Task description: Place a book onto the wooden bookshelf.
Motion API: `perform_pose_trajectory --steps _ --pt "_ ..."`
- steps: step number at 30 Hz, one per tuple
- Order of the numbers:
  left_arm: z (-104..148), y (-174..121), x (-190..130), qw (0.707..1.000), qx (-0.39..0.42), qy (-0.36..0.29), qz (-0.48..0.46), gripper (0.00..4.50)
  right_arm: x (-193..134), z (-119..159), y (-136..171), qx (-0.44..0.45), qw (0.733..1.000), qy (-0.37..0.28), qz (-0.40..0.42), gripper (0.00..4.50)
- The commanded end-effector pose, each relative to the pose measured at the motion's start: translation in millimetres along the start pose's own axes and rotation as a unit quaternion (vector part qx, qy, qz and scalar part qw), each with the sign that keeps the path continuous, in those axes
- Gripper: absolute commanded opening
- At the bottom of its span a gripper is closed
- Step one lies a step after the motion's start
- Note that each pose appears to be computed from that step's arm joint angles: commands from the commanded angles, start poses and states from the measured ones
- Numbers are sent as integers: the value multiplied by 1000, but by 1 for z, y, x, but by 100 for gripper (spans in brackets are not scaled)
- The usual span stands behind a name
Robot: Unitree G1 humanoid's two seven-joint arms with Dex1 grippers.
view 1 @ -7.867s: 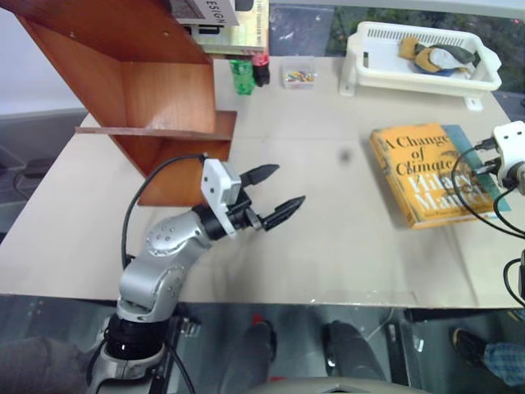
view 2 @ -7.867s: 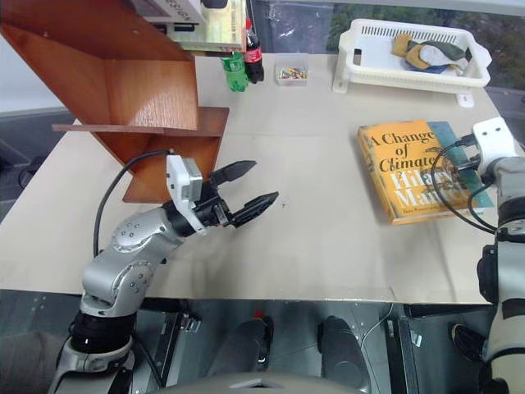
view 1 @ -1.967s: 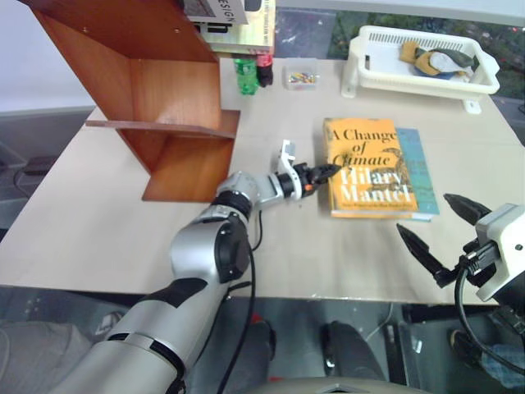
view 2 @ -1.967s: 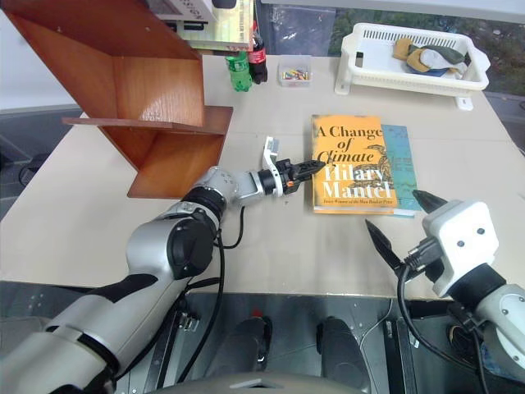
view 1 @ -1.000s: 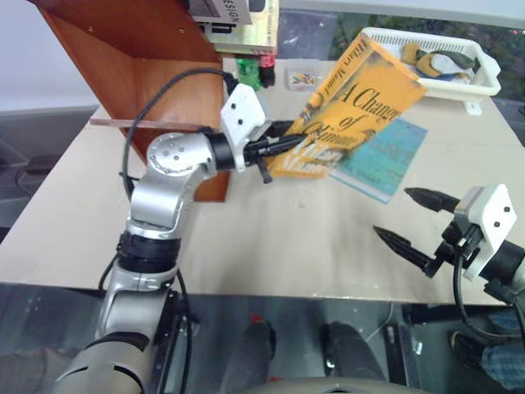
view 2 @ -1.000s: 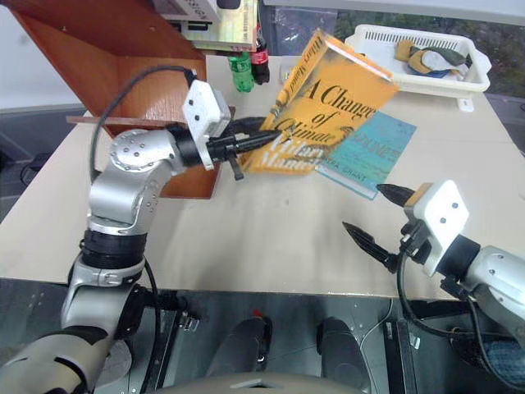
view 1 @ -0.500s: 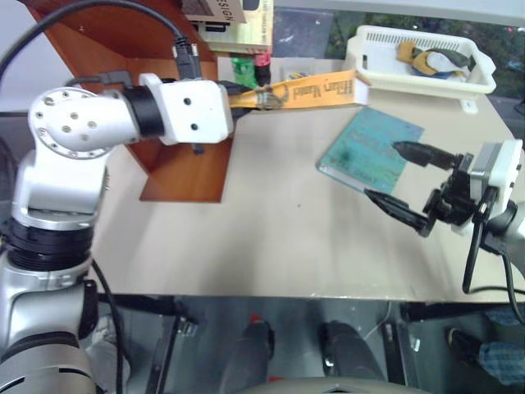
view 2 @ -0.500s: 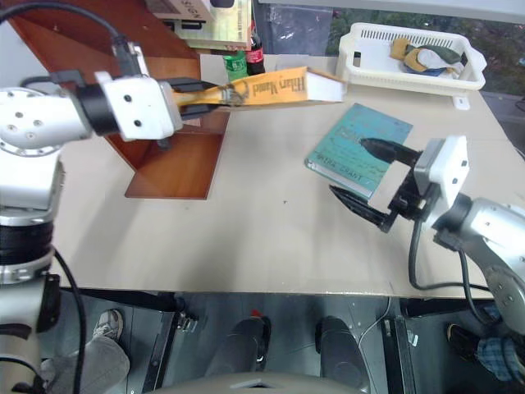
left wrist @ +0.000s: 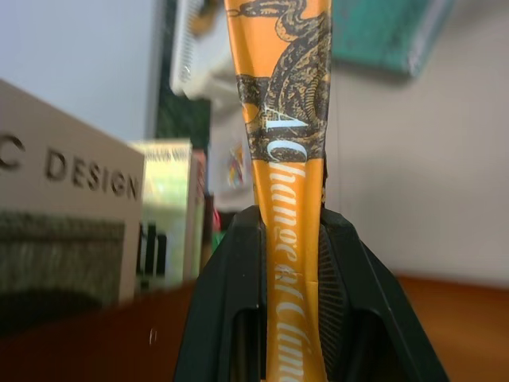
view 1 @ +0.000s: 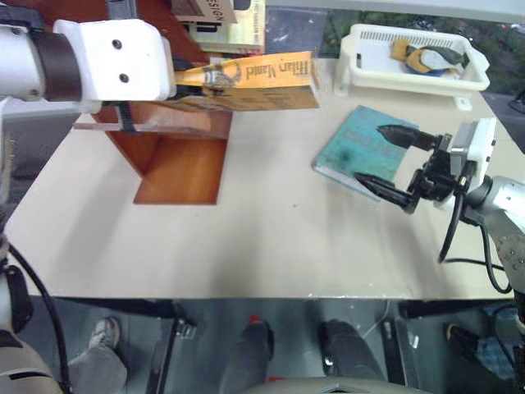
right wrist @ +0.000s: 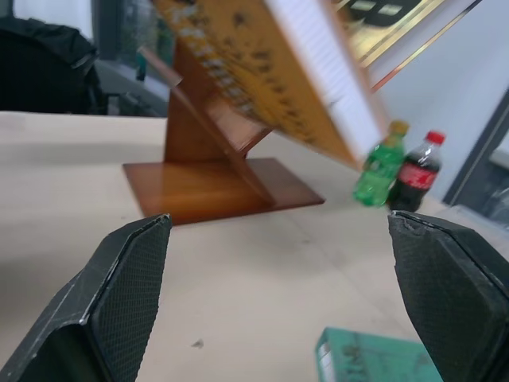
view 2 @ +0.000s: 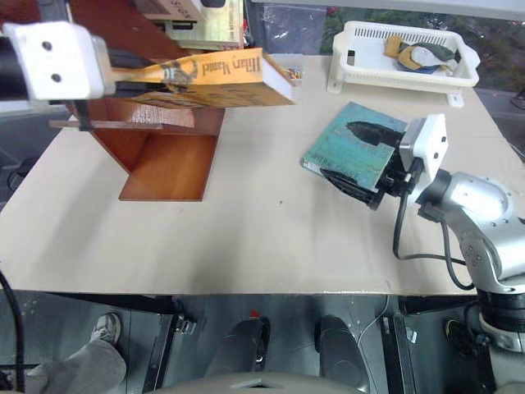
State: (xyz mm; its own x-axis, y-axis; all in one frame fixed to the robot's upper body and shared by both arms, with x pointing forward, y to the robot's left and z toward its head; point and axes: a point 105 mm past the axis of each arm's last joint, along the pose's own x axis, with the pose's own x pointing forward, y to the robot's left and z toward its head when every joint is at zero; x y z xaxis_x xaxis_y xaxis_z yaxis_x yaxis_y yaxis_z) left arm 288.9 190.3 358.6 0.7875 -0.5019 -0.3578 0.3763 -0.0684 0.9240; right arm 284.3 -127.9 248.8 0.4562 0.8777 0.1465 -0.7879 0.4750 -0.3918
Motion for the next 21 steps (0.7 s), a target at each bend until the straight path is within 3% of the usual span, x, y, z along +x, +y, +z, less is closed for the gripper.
perform_pose_trajectory --steps 1,9,14,15,16,18,21 --pt "-19 6 -21 998 25 52 12 72 5 10 -3 -24 1000 -19 6 450" --pt "-91 -31 -45 987 -1 155 -43 72 18 16 0 -31 998 -41 24 450" --pt "-106 -43 -44 987 -21 153 -35 72 19 18 -2 -32 998 -43 28 450" --pt "-108 -45 -44 987 -23 156 -34 135 19 18 -2 -31 998 -43 28 450" --pt "-111 -46 -43 986 -37 159 -32 151 19 18 -2 -31 998 -43 28 450" --pt "-114 -50 -43 985 -53 159 -31 258 18 17 -2 -30 998 -42 29 450" --pt "-111 -50 -47 986 -62 152 -18 375 18 18 -2 -27 998 -41 31 450"
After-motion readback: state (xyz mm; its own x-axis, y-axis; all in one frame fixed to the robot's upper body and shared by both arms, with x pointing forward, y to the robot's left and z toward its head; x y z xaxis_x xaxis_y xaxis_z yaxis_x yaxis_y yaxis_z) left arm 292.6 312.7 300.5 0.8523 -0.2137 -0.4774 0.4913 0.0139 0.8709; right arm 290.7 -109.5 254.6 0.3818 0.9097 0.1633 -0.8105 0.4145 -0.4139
